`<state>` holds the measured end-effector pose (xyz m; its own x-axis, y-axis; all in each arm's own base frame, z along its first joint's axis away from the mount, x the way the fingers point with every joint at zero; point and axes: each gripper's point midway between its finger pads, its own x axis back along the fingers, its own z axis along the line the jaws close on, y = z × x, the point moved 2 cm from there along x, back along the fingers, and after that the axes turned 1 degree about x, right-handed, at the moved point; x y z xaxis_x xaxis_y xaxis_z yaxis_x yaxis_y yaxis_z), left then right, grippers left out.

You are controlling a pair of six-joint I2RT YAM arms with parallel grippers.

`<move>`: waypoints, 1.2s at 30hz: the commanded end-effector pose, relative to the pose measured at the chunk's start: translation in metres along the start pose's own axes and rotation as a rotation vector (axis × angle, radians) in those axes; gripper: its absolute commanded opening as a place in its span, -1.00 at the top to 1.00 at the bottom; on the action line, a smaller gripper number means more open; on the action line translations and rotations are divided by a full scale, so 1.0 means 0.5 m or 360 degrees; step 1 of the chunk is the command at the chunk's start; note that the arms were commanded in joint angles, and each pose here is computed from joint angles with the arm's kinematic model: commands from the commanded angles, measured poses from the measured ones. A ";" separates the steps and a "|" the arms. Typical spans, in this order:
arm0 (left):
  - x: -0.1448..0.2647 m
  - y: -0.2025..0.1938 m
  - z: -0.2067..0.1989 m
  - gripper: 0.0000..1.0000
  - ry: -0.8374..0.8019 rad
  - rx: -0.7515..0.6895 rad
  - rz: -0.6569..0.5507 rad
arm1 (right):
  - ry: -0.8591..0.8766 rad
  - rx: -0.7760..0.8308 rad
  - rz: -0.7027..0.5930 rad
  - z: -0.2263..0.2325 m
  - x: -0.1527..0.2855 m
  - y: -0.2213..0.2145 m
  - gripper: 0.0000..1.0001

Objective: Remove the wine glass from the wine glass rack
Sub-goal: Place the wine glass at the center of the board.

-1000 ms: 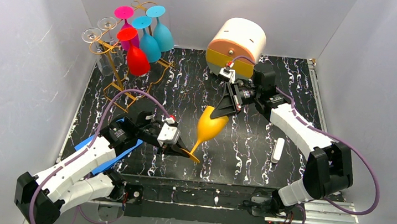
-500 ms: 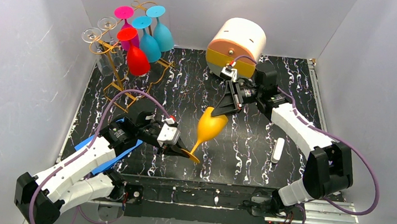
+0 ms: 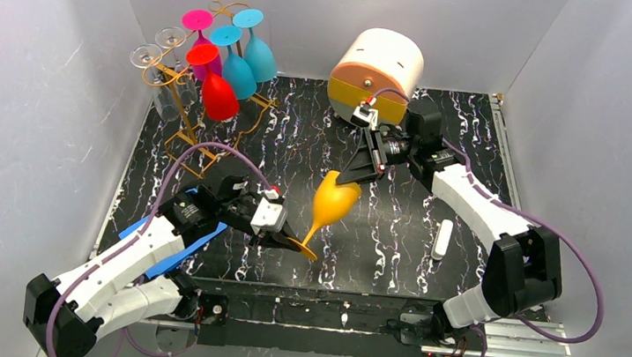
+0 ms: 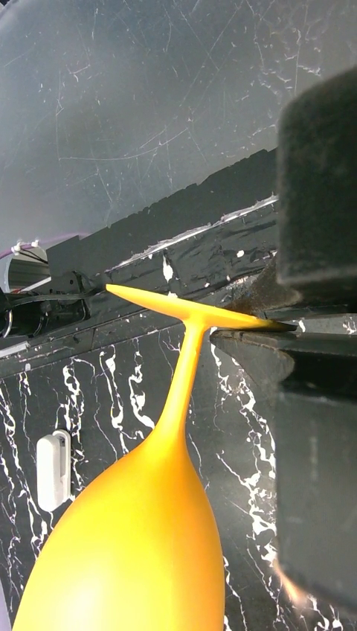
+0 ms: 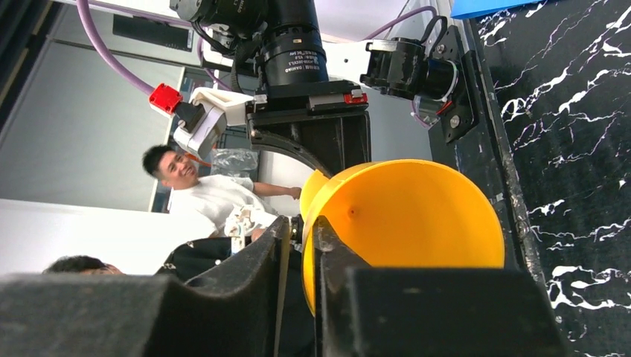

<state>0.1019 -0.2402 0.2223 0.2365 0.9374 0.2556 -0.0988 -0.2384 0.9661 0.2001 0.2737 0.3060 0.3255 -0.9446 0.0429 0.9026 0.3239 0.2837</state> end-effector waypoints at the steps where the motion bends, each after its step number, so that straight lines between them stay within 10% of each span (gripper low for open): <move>1: 0.004 0.009 -0.007 1.00 -0.0024 0.0025 0.0008 | 0.0037 0.0159 0.0021 0.047 0.008 -0.012 0.61; 7: 0.009 0.011 0.006 0.93 0.0050 0.0043 0.0039 | -0.0001 0.0199 -0.0023 0.050 0.008 -0.005 0.97; 10: 0.013 0.018 0.017 0.36 0.0108 0.0064 0.0056 | -0.0115 0.0151 -0.0118 0.029 0.011 0.011 0.97; 12: 0.017 0.020 0.019 -0.81 0.0144 0.0064 0.0065 | -0.0237 0.0137 -0.0192 0.009 0.017 0.023 0.97; 13: 0.019 0.017 0.021 -0.95 0.0173 0.0073 0.0076 | -0.0326 0.0143 -0.0239 -0.004 0.022 0.031 0.97; 27: 0.179 -0.018 0.162 -0.97 0.1635 0.0589 0.0033 | -0.2114 0.0249 -0.1009 -0.197 0.285 0.134 0.97; 31: 0.245 -0.030 0.174 -0.97 0.2121 0.1011 -0.0181 | -0.2264 0.0331 -0.1213 -0.195 0.327 0.175 0.97; 36: 0.250 -0.054 0.168 -0.97 0.2164 0.1155 0.0071 | -0.2363 0.0336 -0.1185 -0.237 0.339 0.216 0.97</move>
<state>0.2084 -0.1545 0.2312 -0.7887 0.4958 0.3635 0.4027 -0.0301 0.9148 0.3482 0.1624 0.2107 -0.6696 -0.2453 0.7011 0.7350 -0.0826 0.6731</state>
